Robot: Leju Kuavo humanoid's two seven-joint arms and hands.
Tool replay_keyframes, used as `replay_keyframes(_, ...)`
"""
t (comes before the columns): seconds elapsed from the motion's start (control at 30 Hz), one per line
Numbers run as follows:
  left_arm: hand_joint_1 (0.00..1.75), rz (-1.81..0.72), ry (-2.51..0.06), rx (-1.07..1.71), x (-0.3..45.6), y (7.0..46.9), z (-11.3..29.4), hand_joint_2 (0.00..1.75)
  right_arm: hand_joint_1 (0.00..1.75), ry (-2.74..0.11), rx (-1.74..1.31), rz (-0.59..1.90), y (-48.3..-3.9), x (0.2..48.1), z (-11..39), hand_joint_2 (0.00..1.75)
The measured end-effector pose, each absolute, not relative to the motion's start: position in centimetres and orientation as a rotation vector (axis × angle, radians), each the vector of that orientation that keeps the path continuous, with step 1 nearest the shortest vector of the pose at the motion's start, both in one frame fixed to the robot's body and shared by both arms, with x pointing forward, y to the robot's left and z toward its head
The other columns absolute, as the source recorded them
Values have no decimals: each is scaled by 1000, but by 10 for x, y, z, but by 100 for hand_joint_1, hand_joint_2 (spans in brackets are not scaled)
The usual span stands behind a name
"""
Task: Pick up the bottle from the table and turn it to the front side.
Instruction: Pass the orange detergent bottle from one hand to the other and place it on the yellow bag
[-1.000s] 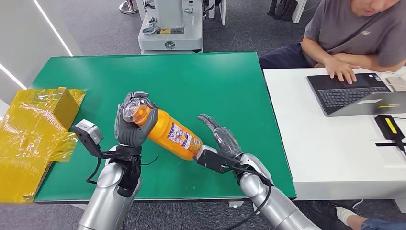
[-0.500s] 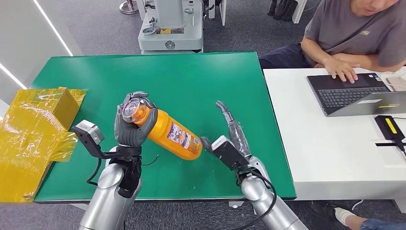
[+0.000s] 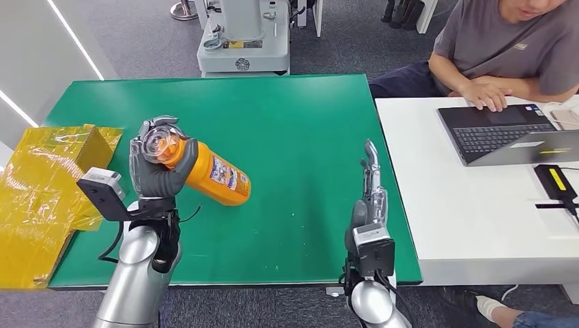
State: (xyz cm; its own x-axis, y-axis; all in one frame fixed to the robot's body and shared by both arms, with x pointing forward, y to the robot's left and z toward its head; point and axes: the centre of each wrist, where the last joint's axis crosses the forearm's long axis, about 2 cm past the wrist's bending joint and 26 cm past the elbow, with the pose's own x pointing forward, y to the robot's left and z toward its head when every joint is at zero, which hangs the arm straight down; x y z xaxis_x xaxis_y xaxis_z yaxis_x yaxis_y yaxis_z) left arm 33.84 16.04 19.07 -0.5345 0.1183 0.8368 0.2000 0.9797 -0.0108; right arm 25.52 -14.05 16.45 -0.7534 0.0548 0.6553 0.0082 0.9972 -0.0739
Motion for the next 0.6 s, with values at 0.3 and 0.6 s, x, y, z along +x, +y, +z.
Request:
replay_keyframes(0.3, 175, -99, -2163, -201, 340, 168, 197, 175, 0, -2440, -34, 50, -141, 249, 170, 0)
replay_keyframes(0.6, 175, -97, -2168, -197, 340, 169, 198, 175, 0, -2444, -34, 45, -141, 248, 171, 0)
